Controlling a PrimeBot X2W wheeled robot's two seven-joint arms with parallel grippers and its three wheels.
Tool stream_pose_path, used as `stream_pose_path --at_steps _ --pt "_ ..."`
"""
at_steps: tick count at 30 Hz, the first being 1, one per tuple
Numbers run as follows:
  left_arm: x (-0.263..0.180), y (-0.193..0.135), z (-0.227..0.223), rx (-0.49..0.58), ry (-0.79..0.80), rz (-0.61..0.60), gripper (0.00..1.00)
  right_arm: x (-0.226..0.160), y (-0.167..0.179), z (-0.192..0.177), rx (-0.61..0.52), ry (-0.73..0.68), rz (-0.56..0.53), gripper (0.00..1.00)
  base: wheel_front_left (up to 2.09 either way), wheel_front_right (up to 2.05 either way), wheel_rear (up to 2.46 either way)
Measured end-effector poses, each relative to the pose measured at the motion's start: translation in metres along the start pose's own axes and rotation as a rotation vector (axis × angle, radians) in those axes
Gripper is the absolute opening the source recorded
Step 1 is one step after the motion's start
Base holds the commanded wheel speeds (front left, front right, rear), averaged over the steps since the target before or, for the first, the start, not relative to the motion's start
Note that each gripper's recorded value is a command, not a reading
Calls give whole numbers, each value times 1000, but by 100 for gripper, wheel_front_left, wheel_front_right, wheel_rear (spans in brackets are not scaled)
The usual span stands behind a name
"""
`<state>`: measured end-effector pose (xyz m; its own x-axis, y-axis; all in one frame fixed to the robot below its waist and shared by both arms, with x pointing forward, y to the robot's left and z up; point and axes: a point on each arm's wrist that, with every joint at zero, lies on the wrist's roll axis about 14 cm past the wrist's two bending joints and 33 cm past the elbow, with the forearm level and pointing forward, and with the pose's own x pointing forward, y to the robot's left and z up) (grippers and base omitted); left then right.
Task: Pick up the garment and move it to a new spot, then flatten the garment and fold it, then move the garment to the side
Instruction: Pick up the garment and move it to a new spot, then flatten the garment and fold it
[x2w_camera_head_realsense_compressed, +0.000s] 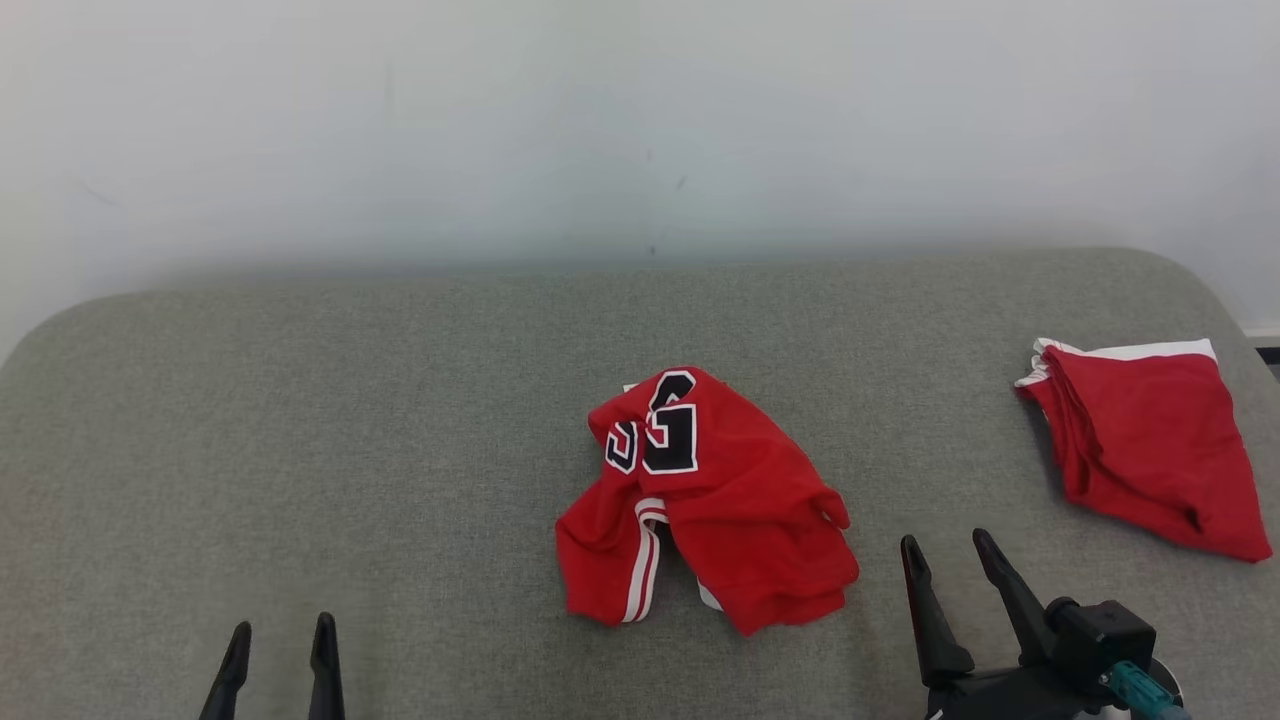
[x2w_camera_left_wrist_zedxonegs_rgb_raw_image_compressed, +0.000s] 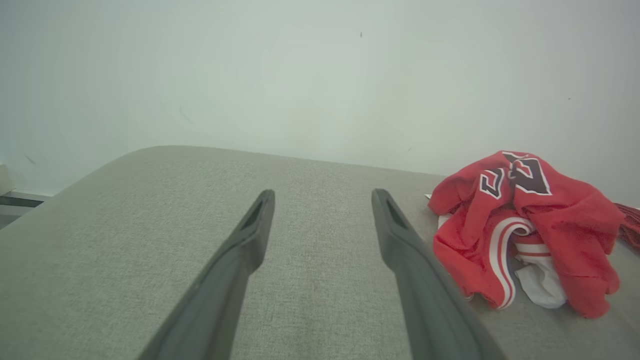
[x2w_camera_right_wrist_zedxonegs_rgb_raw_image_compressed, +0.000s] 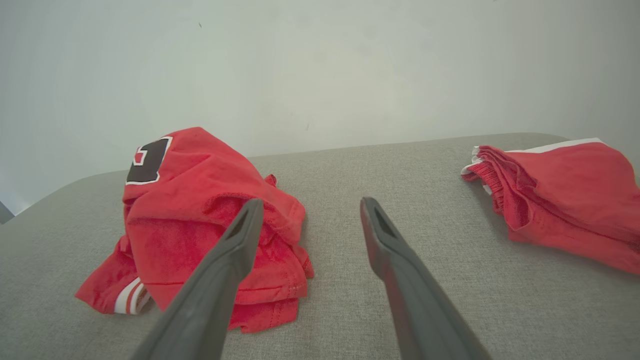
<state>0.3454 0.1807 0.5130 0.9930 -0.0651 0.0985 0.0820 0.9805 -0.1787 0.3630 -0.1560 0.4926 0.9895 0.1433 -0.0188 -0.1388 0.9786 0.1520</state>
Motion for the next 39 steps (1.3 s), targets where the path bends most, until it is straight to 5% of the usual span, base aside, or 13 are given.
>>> stream_pose_path --at_steps 27,39 --pt "-12 1 -21 -21 56 17 100 0 12 -2 -5 5 27 100 0 0 0" --pt "16 -79 -44 16 174 -285 100 -12 0 4 -8 -9 -10 100 0 0 0"
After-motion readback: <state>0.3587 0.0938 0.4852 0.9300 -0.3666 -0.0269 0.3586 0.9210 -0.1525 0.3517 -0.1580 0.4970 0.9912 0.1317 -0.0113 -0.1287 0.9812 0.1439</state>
